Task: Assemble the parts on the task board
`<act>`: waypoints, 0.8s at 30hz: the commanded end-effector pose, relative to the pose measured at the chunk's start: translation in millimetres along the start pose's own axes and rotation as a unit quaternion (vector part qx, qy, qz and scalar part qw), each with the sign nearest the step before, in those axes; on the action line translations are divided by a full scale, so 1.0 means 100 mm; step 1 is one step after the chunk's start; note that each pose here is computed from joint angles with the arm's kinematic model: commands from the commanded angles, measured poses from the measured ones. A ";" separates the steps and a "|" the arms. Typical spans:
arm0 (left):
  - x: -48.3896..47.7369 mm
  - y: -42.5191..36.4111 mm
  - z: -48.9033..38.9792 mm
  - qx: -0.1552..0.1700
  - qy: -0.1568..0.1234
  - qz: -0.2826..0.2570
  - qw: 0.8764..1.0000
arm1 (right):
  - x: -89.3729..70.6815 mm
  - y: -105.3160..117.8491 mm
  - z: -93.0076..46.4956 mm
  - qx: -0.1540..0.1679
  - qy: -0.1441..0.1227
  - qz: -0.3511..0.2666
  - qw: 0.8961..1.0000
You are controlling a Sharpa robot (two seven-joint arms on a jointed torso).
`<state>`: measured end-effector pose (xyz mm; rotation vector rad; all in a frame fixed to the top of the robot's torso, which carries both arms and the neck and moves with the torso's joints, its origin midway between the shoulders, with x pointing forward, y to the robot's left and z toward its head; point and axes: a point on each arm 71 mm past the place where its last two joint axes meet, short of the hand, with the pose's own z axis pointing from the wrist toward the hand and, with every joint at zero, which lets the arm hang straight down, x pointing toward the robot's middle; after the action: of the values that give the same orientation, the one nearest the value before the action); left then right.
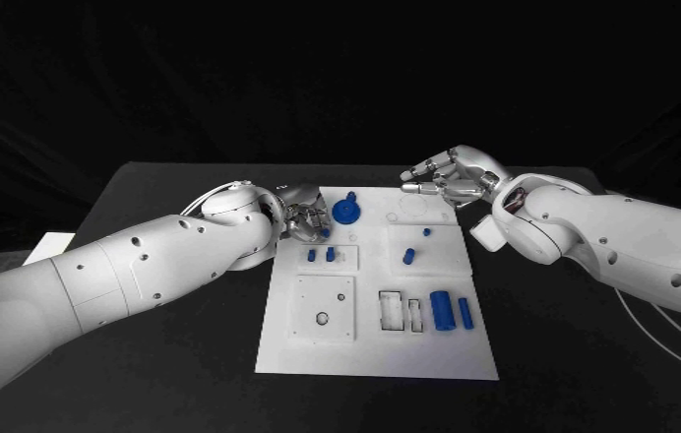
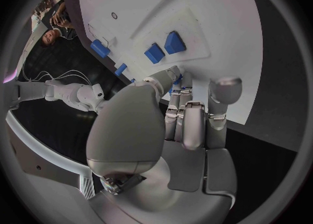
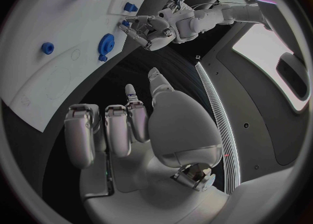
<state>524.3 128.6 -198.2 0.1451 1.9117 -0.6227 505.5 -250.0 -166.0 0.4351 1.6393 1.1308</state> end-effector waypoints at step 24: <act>0.014 0.075 -0.014 -0.014 0.007 0.012 1.000 | -0.01 -0.01 -0.01 -0.001 0.000 -0.003 1.000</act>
<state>525.2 133.5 -199.9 0.1535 1.9202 -0.5975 505.9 -252.4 -166.1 0.4381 1.6373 1.1249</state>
